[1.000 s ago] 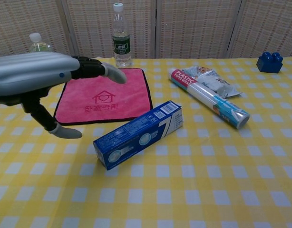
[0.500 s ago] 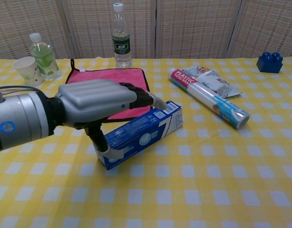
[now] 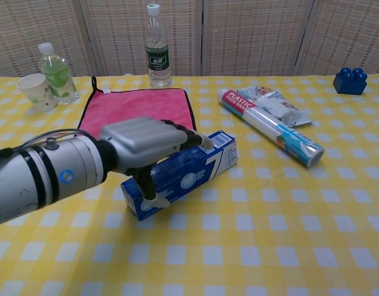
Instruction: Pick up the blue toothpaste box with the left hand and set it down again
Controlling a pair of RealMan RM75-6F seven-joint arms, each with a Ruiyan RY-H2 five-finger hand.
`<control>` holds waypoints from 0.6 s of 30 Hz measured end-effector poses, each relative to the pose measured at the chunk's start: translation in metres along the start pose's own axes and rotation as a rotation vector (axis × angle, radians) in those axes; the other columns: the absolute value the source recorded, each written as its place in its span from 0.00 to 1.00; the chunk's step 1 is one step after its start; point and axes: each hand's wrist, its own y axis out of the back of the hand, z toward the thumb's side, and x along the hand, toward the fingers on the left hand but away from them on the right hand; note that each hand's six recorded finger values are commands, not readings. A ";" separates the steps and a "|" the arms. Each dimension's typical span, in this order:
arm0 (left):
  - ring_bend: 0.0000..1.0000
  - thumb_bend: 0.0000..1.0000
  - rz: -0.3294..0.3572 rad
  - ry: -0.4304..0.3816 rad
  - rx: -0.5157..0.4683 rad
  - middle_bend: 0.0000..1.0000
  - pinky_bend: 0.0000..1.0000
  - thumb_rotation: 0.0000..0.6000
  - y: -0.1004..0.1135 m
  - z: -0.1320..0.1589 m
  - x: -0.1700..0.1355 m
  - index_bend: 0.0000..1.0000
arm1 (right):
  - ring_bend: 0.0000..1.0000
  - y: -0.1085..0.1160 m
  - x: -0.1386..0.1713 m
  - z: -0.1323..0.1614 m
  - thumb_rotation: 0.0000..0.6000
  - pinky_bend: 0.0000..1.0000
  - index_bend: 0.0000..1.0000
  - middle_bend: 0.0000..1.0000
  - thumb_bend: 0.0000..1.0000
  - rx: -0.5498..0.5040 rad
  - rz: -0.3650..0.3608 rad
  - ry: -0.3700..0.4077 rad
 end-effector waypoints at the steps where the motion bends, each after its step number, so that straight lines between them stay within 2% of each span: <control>1: 0.09 0.20 -0.001 0.015 0.006 0.11 0.04 1.00 -0.001 -0.004 0.001 0.09 | 0.04 0.000 0.000 -0.001 1.00 0.06 0.15 0.17 0.32 0.000 -0.001 -0.001; 10: 0.09 0.20 -0.017 0.154 0.054 0.11 0.04 1.00 -0.003 -0.049 0.003 0.09 | 0.04 0.000 0.000 -0.001 1.00 0.06 0.16 0.17 0.32 -0.005 -0.003 0.002; 14: 0.10 0.20 -0.055 0.197 0.080 0.11 0.04 1.00 -0.006 -0.066 0.000 0.09 | 0.04 -0.001 0.000 -0.001 1.00 0.06 0.15 0.17 0.32 -0.006 -0.001 0.002; 18: 0.10 0.20 -0.099 0.204 0.074 0.11 0.04 1.00 -0.008 -0.070 -0.007 0.09 | 0.04 -0.001 0.000 0.000 1.00 0.06 0.16 0.17 0.32 -0.005 -0.003 0.005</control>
